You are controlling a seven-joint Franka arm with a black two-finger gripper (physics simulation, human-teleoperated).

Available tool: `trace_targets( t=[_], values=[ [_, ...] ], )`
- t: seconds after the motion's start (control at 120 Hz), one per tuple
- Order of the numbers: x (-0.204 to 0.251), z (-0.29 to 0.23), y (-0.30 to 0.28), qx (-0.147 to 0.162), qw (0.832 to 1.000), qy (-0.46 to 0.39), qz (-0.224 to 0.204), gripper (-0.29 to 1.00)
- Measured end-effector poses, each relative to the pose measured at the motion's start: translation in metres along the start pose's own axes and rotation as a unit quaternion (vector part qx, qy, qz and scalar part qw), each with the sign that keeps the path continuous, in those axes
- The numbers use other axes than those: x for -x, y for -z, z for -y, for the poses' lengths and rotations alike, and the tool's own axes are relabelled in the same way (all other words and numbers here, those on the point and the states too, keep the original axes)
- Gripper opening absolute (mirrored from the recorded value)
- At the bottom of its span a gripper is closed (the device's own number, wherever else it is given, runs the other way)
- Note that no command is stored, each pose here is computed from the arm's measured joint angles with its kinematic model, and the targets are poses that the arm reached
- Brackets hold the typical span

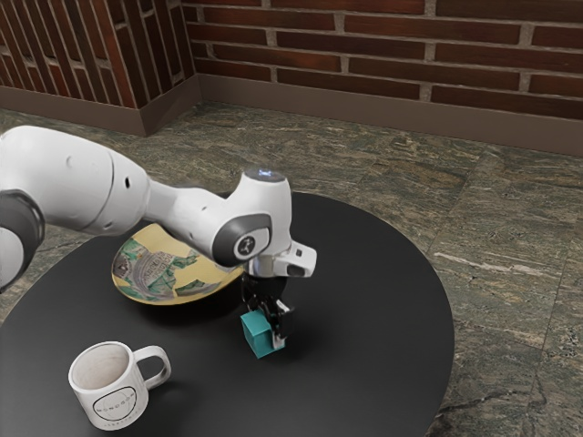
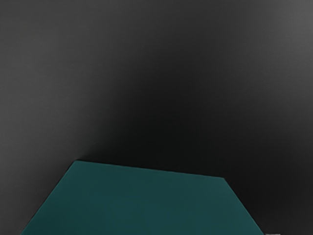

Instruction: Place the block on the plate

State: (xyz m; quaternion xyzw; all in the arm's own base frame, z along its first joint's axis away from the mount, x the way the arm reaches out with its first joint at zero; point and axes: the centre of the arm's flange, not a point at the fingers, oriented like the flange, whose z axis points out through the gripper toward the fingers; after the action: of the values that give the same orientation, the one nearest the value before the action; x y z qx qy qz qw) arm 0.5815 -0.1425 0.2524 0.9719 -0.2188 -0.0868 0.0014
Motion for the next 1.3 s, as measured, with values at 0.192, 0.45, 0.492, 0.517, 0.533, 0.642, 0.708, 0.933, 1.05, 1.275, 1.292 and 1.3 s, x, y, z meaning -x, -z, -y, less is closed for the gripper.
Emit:
trace_targets(
  t=[0.192,0.45,0.492,0.517,0.533,0.642,0.708,0.933,1.05,1.275,1.292,1.3],
  values=[
    [0.000,0.002,-0.002,0.000,1.000,0.003,0.002,0.43],
    [0.002,0.003,0.024,-0.009,1.000,0.005,-0.015,0.36],
    [0.000,0.005,0.033,-0.012,1.000,0.006,-0.020,0.36],
    [-0.001,0.006,0.039,-0.014,1.000,0.006,-0.024,0.36],
    [-0.002,0.006,0.043,-0.015,1.000,0.006,-0.026,0.36],
    [-0.006,0.010,0.072,-0.022,0.999,0.006,-0.037,0.37],
    [-0.002,0.017,0.087,-0.026,0.999,0.013,-0.040,0.37],
    [0.025,0.086,0.105,-0.023,0.997,0.071,-0.031,0.38],
    [0.043,0.119,0.115,-0.023,0.994,0.099,-0.032,0.38],
    [0.078,0.185,0.111,-0.016,0.987,0.155,-0.024,0.38],
    [0.080,0.188,0.111,-0.016,0.987,0.158,-0.024,0.38],
    [0.081,0.190,0.111,-0.016,0.987,0.159,-0.024,0.38]
  ],
)
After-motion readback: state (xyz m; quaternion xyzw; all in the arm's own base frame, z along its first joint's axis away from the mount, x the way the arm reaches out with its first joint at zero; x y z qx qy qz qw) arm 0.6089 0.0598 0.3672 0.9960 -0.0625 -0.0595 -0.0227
